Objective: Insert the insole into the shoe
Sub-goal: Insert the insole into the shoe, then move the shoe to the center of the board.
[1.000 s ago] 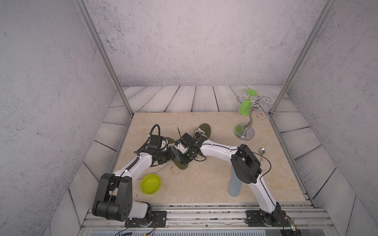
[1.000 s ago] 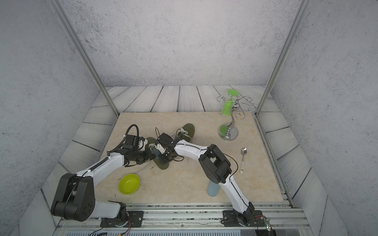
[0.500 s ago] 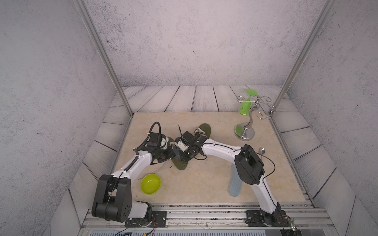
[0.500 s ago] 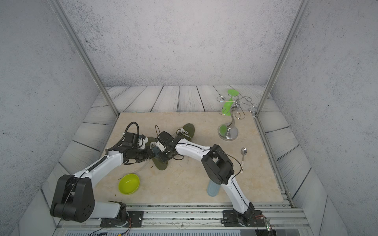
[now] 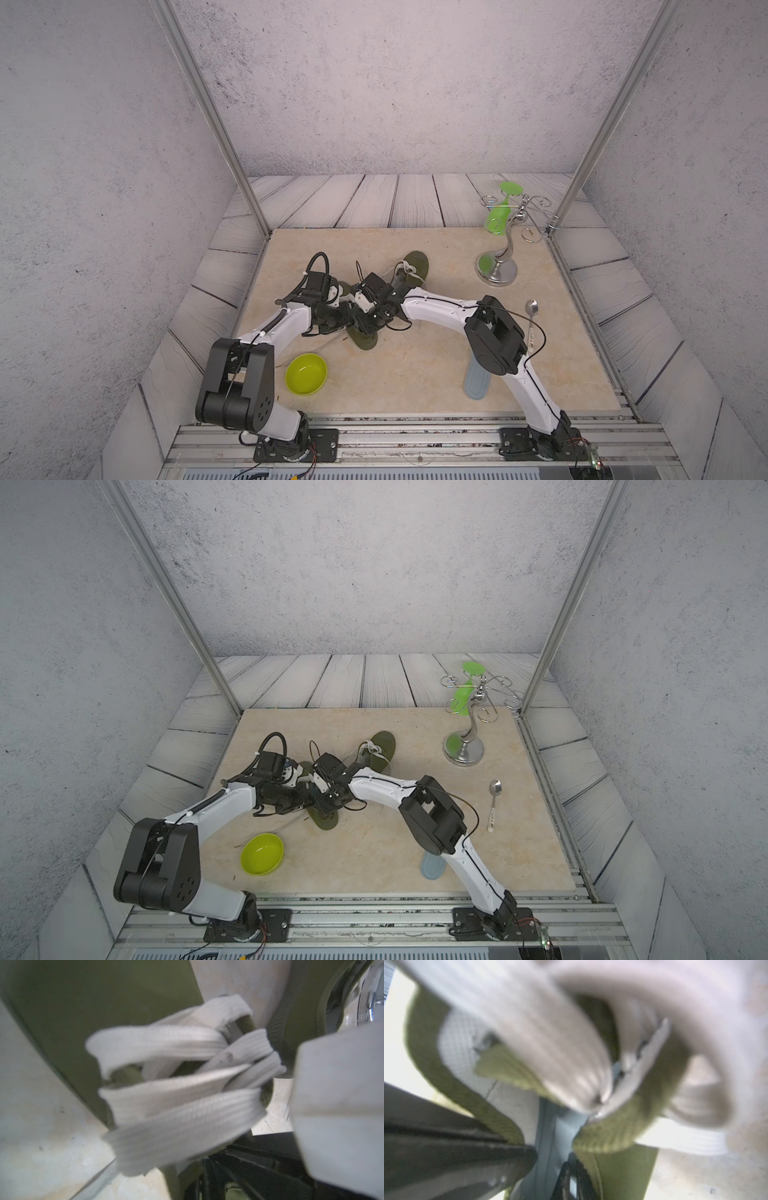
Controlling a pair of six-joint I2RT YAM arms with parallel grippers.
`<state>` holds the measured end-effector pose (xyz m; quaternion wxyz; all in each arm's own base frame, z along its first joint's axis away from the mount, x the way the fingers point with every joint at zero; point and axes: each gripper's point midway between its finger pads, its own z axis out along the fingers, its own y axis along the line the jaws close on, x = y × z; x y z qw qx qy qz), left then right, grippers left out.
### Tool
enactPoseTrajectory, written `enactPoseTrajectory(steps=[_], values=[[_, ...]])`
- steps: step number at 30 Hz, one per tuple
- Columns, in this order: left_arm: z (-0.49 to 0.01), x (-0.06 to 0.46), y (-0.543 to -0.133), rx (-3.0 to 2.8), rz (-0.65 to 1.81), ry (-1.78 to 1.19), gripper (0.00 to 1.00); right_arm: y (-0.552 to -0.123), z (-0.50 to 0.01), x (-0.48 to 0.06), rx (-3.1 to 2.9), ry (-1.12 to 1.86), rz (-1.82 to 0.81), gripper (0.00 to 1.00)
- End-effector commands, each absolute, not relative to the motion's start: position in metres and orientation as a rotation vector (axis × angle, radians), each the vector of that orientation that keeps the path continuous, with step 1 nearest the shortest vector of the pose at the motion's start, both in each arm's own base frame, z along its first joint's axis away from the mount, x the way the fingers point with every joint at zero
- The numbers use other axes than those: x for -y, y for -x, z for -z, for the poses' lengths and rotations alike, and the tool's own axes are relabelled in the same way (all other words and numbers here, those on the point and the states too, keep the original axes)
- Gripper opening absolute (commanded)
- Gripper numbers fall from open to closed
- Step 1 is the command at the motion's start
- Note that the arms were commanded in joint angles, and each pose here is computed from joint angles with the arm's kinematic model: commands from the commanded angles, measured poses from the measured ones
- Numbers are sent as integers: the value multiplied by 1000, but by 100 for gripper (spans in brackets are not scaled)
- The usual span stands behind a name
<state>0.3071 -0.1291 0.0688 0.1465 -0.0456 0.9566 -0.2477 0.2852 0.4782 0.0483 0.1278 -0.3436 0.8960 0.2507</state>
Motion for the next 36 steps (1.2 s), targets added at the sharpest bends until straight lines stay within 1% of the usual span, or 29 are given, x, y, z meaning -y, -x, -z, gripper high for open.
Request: enactPoseTrajectory(steps=[1,6,9,14,16,20,26,29,35,36], values=[[-81,131,-312,-2715,722,48,0,-283,-66,-472,-2562,1010,-717,11],[-96,119,-316,-2720,625,-2,0,-283,-126,-457,-2461,975,-758,11],[-99,110,-320,-2754,545,-47,0,-277,-143,-445,-2440,975,-757,10],[-102,93,-333,-2803,398,-105,0,-266,-152,-428,-2426,972,-746,11],[-103,87,-340,-2799,374,-103,0,-260,-154,-423,-2431,983,-757,12],[-107,80,-363,-2774,372,-92,0,-251,-157,-413,-2437,991,-760,13],[-97,75,-398,-2775,465,-43,0,-247,-161,-395,-2434,994,-698,14],[-91,67,-413,-2776,451,-34,0,-247,-163,-389,-2434,990,-680,14],[-90,63,-428,-2787,438,-102,0,-247,-161,-385,-2442,979,-666,16],[-93,64,-428,-2786,441,-107,7,-248,-160,-385,-2444,978,-665,17]])
